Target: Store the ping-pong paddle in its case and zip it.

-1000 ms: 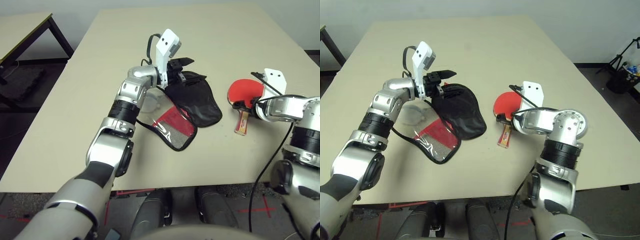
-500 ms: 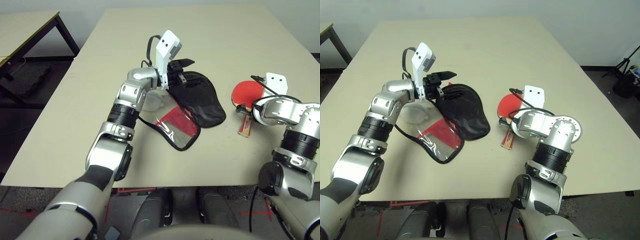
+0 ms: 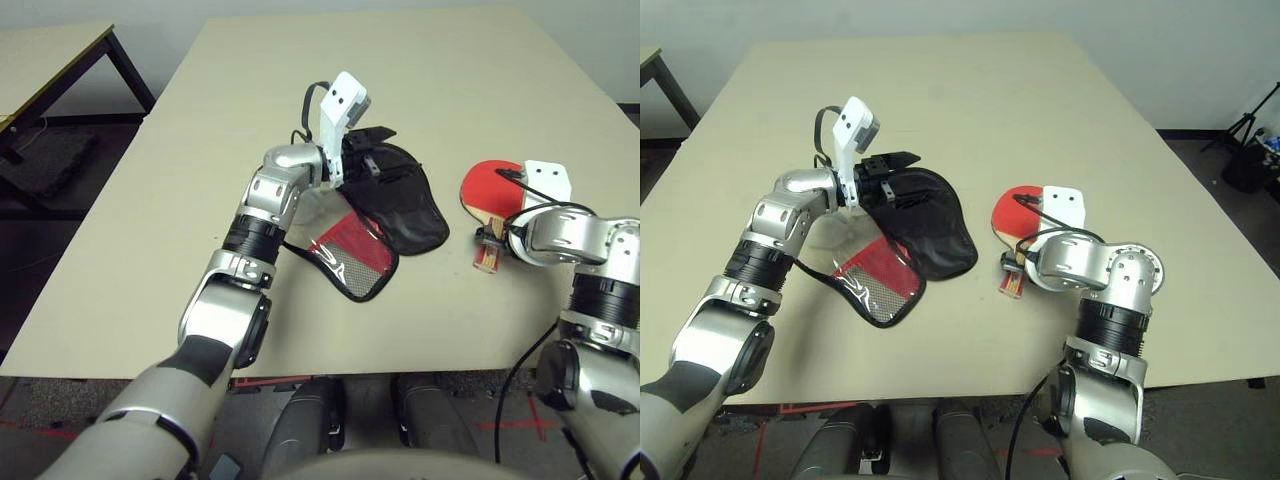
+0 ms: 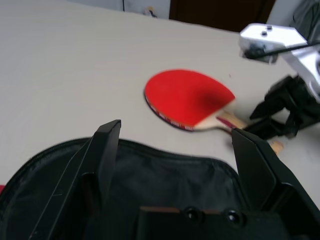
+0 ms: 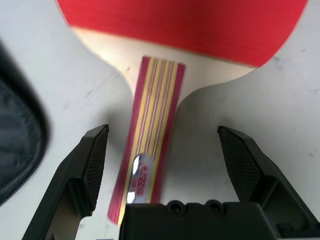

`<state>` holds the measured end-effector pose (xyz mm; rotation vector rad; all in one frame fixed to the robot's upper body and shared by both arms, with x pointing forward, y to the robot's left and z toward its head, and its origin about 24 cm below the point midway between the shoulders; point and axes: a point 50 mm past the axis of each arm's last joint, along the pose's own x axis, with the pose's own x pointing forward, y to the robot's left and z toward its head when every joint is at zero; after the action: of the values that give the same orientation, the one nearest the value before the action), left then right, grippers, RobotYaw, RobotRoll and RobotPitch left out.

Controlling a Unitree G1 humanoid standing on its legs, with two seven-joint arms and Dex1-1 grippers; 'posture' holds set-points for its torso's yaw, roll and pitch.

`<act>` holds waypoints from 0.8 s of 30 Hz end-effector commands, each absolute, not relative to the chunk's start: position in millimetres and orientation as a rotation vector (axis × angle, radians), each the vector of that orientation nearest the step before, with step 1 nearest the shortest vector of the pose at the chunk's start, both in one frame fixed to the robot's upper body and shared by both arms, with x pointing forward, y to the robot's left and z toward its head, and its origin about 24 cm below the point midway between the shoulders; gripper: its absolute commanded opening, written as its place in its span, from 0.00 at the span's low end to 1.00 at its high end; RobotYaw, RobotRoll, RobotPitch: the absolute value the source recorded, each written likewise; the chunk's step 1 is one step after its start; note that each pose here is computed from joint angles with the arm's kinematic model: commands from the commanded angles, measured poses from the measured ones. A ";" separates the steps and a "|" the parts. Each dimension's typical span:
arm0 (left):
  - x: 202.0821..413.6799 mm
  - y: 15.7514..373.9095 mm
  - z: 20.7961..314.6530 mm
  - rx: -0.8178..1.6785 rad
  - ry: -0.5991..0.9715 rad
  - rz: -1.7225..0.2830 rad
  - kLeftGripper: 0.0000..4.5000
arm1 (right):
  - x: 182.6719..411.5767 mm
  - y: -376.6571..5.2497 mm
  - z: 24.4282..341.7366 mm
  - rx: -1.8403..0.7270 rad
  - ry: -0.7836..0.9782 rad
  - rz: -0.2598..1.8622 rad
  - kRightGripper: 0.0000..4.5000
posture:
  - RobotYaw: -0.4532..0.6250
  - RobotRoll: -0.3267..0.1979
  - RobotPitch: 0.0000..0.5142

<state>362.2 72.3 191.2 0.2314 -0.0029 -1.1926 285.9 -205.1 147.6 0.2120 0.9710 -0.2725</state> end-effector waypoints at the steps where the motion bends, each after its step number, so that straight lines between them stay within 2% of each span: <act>1: 355.2 72.4 181.9 0.266 0.048 -1.243 1.00 | 284.1 -199.9 143.4 0.221 1.023 -0.258 0.92 | 0.32 0.62 0.23; 3: 353.3 73.8 179.0 0.282 0.069 -1.252 1.00 | 284.9 -201.0 143.2 0.210 1.026 -0.264 0.82 | 0.32 0.62 0.23; 6: 351.7 75.0 177.3 0.297 0.085 -1.263 1.00 | 286.1 -202.1 143.2 0.208 1.027 -0.269 0.60 | 0.32 0.62 0.23; 11: 351.9 75.6 177.9 0.310 0.088 -1.261 1.00 | 287.1 -203.9 142.6 0.219 1.027 -0.291 0.28 | 0.31 0.62 0.22; 13: 352.3 75.0 178.3 0.312 0.086 -1.263 1.00 | 288.4 -206.4 145.1 0.232 1.018 -0.313 0.26 | 0.31 0.62 0.22; 20: 352.4 73.6 179.2 0.321 0.079 -1.265 1.00 | 299.3 -218.9 168.1 0.239 0.918 -0.360 0.26 | 0.30 0.62 0.21; 24: 351.7 74.6 183.6 0.319 0.067 -1.254 1.00 | 320.8 -211.5 205.6 0.174 0.767 -0.204 0.26 | 0.30 0.62 0.20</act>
<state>353.3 75.6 182.0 0.3083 0.0710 -1.2537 315.3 -218.8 191.1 0.1972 0.8178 -0.2923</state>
